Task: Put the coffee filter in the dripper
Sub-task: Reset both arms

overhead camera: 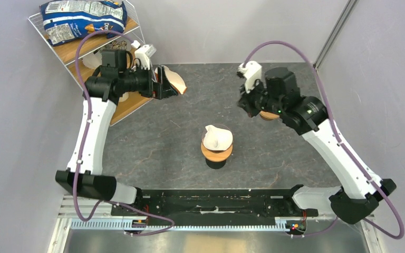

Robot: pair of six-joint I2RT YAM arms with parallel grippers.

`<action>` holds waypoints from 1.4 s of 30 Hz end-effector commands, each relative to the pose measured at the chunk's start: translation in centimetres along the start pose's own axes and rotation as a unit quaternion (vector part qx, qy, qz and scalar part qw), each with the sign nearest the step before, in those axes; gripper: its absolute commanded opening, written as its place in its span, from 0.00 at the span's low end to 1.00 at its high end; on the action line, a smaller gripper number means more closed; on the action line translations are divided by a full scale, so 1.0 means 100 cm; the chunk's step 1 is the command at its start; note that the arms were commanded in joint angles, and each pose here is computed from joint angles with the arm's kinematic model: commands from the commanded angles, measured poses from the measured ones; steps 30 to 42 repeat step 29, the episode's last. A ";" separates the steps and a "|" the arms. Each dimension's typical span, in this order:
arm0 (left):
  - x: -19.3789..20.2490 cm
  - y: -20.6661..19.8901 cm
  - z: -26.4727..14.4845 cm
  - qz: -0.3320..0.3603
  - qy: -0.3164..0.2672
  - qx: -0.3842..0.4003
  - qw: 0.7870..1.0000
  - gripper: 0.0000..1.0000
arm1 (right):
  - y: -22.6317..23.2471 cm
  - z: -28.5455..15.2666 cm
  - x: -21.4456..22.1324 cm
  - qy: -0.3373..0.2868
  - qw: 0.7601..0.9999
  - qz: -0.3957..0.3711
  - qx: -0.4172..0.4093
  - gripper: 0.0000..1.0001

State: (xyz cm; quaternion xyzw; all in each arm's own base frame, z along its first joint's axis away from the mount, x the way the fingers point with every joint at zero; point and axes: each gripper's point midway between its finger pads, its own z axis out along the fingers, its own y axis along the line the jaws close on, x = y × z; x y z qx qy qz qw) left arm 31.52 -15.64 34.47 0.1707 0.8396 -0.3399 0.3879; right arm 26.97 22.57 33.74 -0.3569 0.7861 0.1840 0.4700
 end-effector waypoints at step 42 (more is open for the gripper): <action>0.056 0.077 -0.005 0.086 0.051 -0.240 0.966 0.99 | -0.065 -0.042 0.075 -0.042 0.973 0.195 0.112 0.97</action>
